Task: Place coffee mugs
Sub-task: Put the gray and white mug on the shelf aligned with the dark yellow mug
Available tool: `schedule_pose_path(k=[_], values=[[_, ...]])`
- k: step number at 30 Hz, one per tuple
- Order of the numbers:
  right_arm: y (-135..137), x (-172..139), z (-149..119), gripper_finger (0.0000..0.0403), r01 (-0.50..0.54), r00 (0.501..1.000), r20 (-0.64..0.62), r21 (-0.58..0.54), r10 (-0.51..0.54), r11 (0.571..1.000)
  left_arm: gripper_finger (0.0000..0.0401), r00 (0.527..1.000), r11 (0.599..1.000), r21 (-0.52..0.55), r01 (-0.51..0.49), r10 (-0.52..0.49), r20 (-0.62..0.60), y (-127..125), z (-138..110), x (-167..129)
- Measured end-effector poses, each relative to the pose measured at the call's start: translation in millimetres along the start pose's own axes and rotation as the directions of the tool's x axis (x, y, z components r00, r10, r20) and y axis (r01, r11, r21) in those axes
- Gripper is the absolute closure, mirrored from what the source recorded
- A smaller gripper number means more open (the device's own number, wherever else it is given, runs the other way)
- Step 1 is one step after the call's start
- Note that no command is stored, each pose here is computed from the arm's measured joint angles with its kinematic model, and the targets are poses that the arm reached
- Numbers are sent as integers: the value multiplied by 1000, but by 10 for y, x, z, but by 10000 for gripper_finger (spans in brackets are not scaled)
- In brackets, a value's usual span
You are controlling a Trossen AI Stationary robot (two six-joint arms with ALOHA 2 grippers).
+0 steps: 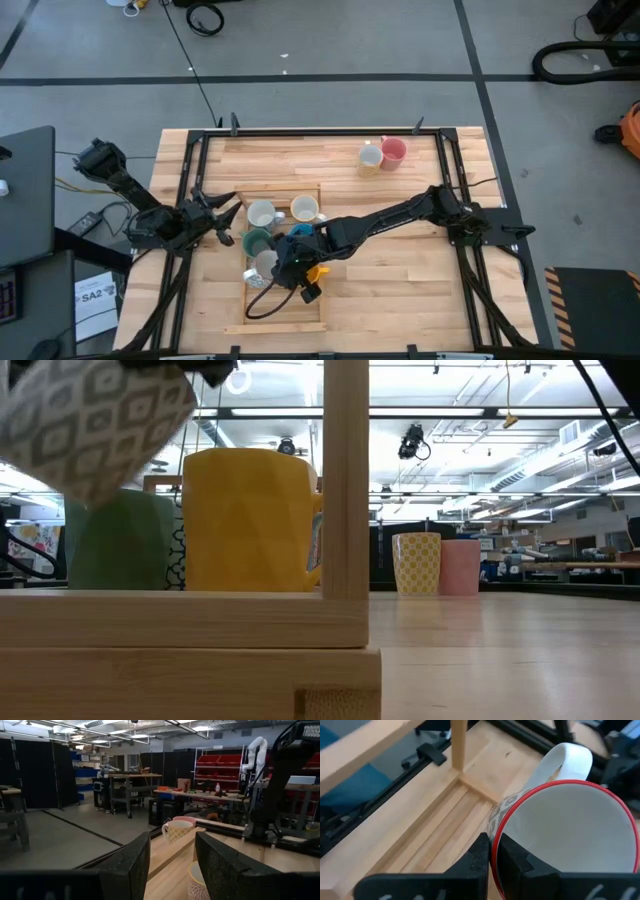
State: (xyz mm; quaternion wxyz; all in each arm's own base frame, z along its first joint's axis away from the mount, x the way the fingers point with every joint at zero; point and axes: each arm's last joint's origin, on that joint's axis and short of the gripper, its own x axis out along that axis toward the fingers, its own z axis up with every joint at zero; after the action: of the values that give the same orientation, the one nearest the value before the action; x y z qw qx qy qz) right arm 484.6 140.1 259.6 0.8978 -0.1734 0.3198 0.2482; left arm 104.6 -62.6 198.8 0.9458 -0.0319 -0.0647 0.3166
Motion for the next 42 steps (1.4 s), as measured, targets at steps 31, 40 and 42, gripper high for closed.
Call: schedule_pose_path(k=[31, 40, 42], values=[[-120, 318, -312, 373, -47, 994, -98, 13, 48, 999, 239, 1000, 1000, 21, 2, -2, -3, -8, -15, 0], [-118, 316, -327, 369, -51, 992, -111, 17, 53, 999, 239, 1000, 1000, 20, 2, -2, -3, -8, -14, 0], [-118, 316, -324, 364, -50, 993, -109, 16, 52, 999, 239, 1000, 1000, 20, 2, -2, -3, -8, -14, 0]])
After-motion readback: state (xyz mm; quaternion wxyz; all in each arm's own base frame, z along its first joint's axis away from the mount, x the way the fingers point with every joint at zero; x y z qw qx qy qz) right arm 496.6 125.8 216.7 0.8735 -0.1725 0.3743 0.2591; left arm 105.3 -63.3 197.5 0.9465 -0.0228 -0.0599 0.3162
